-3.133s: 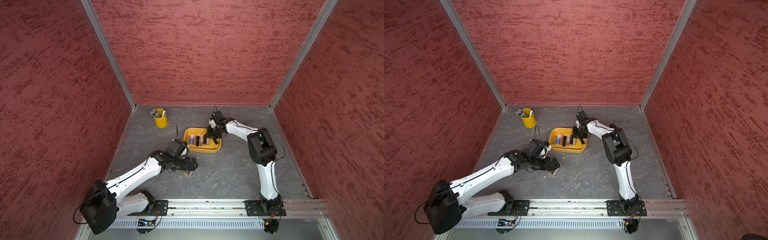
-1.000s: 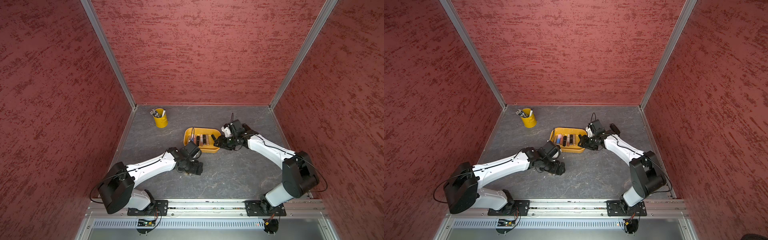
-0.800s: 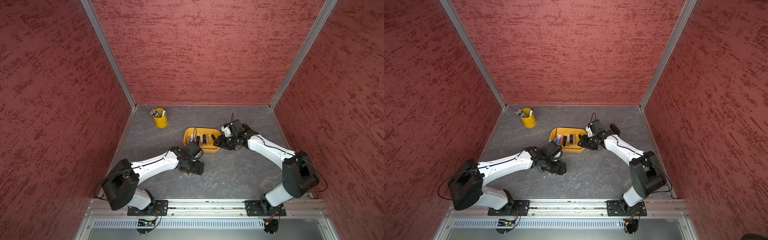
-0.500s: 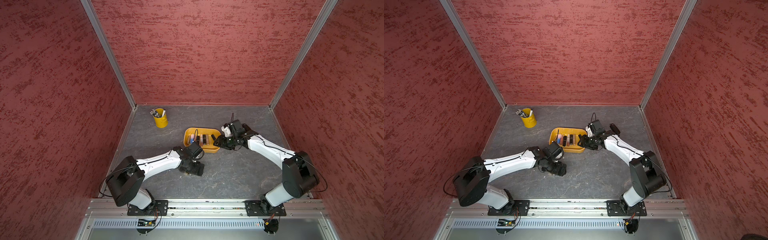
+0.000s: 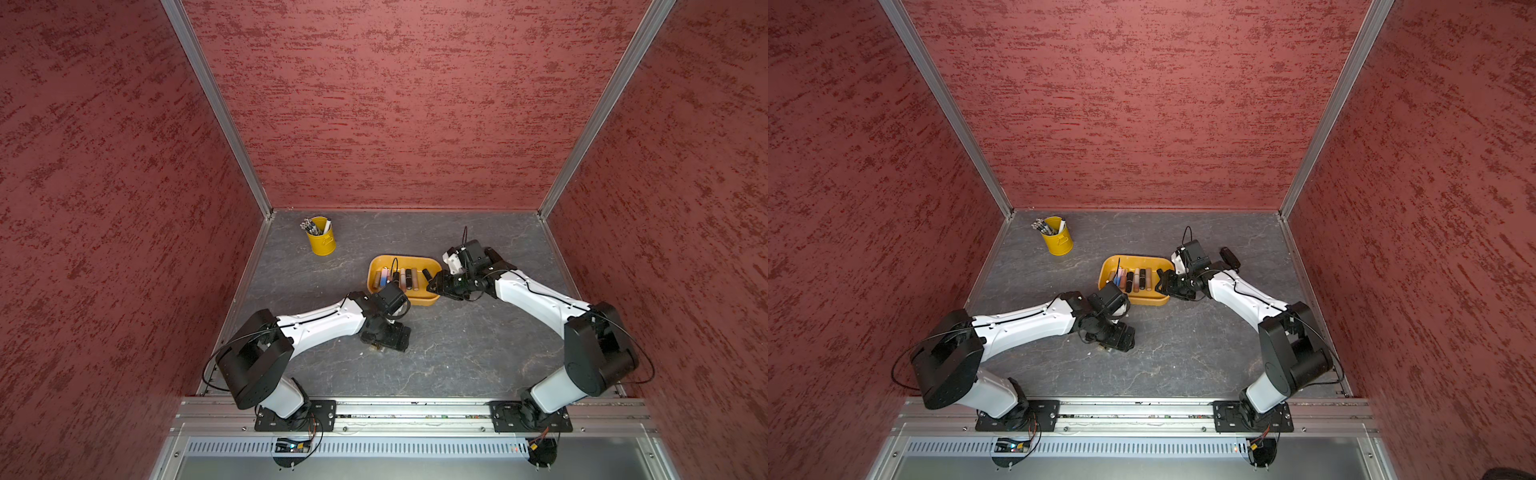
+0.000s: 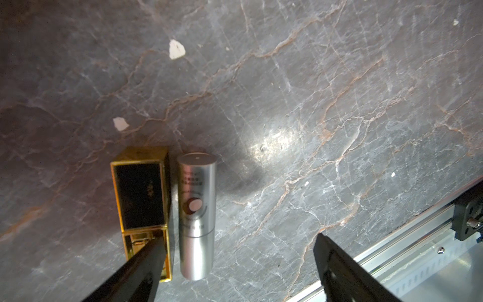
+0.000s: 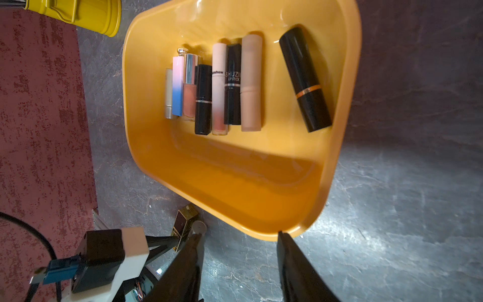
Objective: Put the lipstick into the storage box
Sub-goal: Move the lipstick at the center of the board.
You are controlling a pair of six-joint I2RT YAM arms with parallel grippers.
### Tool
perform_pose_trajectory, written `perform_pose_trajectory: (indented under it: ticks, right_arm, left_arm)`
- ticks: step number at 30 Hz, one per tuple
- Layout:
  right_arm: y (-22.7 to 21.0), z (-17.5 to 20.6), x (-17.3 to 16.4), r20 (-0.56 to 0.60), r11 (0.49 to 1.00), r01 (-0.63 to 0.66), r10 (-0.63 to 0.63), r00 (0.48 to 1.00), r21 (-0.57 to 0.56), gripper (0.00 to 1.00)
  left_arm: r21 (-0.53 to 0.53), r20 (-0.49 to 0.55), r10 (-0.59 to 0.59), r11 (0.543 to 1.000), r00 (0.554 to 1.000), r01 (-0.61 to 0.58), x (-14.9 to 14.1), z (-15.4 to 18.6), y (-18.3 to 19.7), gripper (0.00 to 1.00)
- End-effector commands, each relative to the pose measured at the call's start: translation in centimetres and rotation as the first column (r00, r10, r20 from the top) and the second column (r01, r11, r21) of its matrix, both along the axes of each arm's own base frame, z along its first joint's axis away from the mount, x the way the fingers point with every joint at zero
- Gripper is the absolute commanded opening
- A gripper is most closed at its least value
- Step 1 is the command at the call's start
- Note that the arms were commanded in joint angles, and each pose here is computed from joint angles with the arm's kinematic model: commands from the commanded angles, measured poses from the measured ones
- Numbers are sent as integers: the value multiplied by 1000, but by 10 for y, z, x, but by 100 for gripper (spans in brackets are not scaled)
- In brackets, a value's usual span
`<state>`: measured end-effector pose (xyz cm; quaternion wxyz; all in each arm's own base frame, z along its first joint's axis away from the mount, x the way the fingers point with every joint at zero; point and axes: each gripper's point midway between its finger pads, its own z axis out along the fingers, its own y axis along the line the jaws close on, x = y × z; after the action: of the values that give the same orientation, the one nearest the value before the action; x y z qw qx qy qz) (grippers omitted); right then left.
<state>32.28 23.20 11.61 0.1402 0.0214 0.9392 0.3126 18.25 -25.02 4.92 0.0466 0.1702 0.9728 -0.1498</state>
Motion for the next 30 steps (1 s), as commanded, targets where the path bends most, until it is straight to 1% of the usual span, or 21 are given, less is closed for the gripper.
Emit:
perform_pose_trajectory:
  ticks: [1, 5, 8, 11, 15, 21, 23, 27, 30]
  right_arm:
    - [1, 7, 2, 24, 1000, 0, 0, 1000, 23, 50]
    - [0, 8, 2, 26, 1000, 0, 0, 1000, 22, 49]
    - [0, 7, 2, 26, 1000, 1, -1, 1000, 20, 49]
    - [0, 7, 2, 25, 1000, 3, -3, 1000, 23, 49]
    - [0, 4, 2, 21, 1000, 4, -5, 1000, 22, 49]
    - [-2, -8, -3, 1, 1000, 8, -8, 1000, 12, 50]
    - [-3, -11, -4, -3, 1000, 10, -10, 1000, 11, 49]
    - [-5, -18, -7, -13, 1000, 13, -13, 1000, 7, 50]
    - [-5, -26, -9, -24, 1000, 15, -15, 1000, 4, 49]
  left_arm:
    - [35, 10, -4, 999, 1000, 4, 5, -1, 4, 93]
    - [110, 13, 17, 994, 1000, -18, 8, -6, 23, 94]
    - [127, 27, 28, 991, 999, -31, 11, -3, 30, 93]
    - [95, 51, 32, 995, 998, -37, 13, 8, 26, 94]
    - [16, 71, 39, 999, 997, -40, 15, 23, 13, 94]
    - [-63, 107, -10, 998, 994, 17, 10, 42, -12, 95]
    - [-76, 100, -32, 996, 994, 40, 4, 42, -19, 95]
    - [-49, 58, -63, 997, 996, 66, -10, 30, -22, 94]
    - [-33, 34, -68, 997, 997, 69, -16, 19, -23, 90]
